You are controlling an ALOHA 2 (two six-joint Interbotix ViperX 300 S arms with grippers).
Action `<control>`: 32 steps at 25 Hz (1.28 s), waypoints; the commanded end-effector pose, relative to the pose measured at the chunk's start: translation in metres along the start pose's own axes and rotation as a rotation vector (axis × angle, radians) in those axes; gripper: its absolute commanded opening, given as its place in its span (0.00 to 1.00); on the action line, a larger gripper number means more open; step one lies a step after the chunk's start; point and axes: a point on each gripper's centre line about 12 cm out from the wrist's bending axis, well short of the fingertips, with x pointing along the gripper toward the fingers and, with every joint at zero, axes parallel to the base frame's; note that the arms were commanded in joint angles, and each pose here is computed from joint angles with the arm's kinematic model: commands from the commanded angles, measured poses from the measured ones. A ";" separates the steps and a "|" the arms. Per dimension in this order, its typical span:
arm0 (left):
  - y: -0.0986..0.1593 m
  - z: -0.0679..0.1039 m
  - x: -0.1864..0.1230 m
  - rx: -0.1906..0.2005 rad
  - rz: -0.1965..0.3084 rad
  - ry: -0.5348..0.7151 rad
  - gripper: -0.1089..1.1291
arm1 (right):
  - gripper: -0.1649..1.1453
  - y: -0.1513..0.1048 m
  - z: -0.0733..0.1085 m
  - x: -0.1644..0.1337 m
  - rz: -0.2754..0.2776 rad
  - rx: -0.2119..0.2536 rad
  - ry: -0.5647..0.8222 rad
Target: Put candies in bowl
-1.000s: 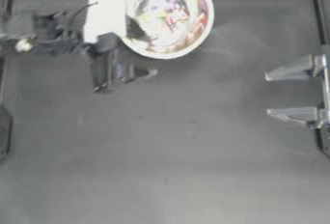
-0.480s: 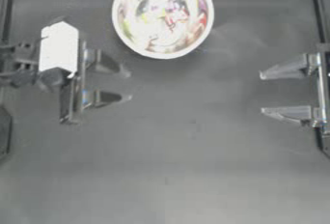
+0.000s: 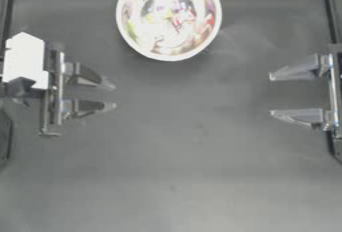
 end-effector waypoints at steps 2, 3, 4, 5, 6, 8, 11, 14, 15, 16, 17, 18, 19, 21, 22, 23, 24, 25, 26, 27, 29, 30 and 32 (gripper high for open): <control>0.000 0.004 -0.014 0.005 0.017 -0.089 0.71 | 0.85 0.000 0.012 0.001 -0.002 -0.004 -0.041; -0.001 0.001 -0.017 0.005 0.015 -0.099 0.71 | 0.85 0.000 0.013 0.001 -0.002 -0.004 -0.044; -0.004 -0.002 -0.019 0.008 0.010 -0.106 0.71 | 0.85 0.000 0.013 0.001 -0.002 -0.004 -0.048; -0.005 -0.003 -0.021 0.010 0.008 -0.117 0.70 | 0.85 0.001 0.013 0.001 0.000 -0.005 -0.047; -0.006 -0.004 -0.023 0.008 0.005 -0.127 0.69 | 0.85 0.001 0.013 0.001 0.000 -0.005 -0.047; -0.006 -0.006 -0.027 0.008 0.009 -0.141 0.65 | 0.85 0.000 0.014 0.001 -0.001 -0.006 -0.054; -0.005 -0.009 -0.031 0.009 0.018 -0.166 0.58 | 0.85 0.002 0.015 0.001 0.005 -0.015 -0.084; -0.005 -0.014 -0.035 0.009 0.018 -0.171 0.56 | 0.85 0.005 0.017 0.001 0.018 -0.033 -0.110; -0.006 -0.015 -0.036 0.009 0.015 -0.173 0.55 | 0.85 0.005 0.017 0.001 0.019 -0.035 -0.112; -0.007 -0.016 -0.038 0.010 0.012 -0.176 0.55 | 0.85 0.006 0.017 0.001 0.021 -0.035 -0.113; -0.007 -0.018 -0.039 0.011 0.011 -0.178 0.55 | 0.85 0.005 0.016 0.002 0.020 -0.035 -0.110; -0.008 -0.018 -0.041 0.013 0.009 -0.182 0.55 | 0.85 0.006 0.016 0.002 0.022 -0.035 -0.107; -0.008 -0.019 -0.043 0.013 0.008 -0.187 0.55 | 0.85 0.006 0.015 0.003 0.025 -0.039 -0.105; -0.009 -0.022 -0.047 0.018 0.005 -0.193 0.55 | 0.85 0.008 0.014 0.004 0.033 -0.046 -0.110; -0.009 -0.023 -0.049 0.021 0.006 -0.198 0.55 | 0.85 0.009 0.014 0.005 0.037 -0.050 -0.114; -0.009 -0.026 -0.051 0.024 0.007 -0.202 0.55 | 0.85 0.010 0.013 0.005 0.039 -0.052 -0.117; -0.008 -0.028 -0.054 0.024 0.010 -0.212 0.55 | 0.85 0.010 0.013 0.005 0.040 -0.052 -0.122; -0.008 -0.029 -0.056 0.024 0.013 -0.223 0.55 | 0.85 0.010 0.013 0.005 0.040 -0.052 -0.120; -0.008 -0.031 -0.058 0.024 0.014 -0.230 0.55 | 0.85 0.010 0.012 0.005 0.040 -0.052 -0.120; -0.008 -0.031 -0.060 0.024 0.014 -0.237 0.55 | 0.85 0.010 0.011 0.005 0.040 -0.054 -0.117; -0.010 -0.031 -0.062 0.030 0.008 -0.247 0.55 | 0.85 0.010 0.011 0.005 0.040 -0.056 -0.117; -0.010 -0.031 -0.063 0.035 0.005 -0.250 0.55 | 0.85 0.010 0.011 0.005 0.040 -0.059 -0.117; -0.011 -0.031 -0.065 0.043 0.004 -0.258 0.55 | 0.85 0.010 0.010 0.005 0.040 -0.063 -0.114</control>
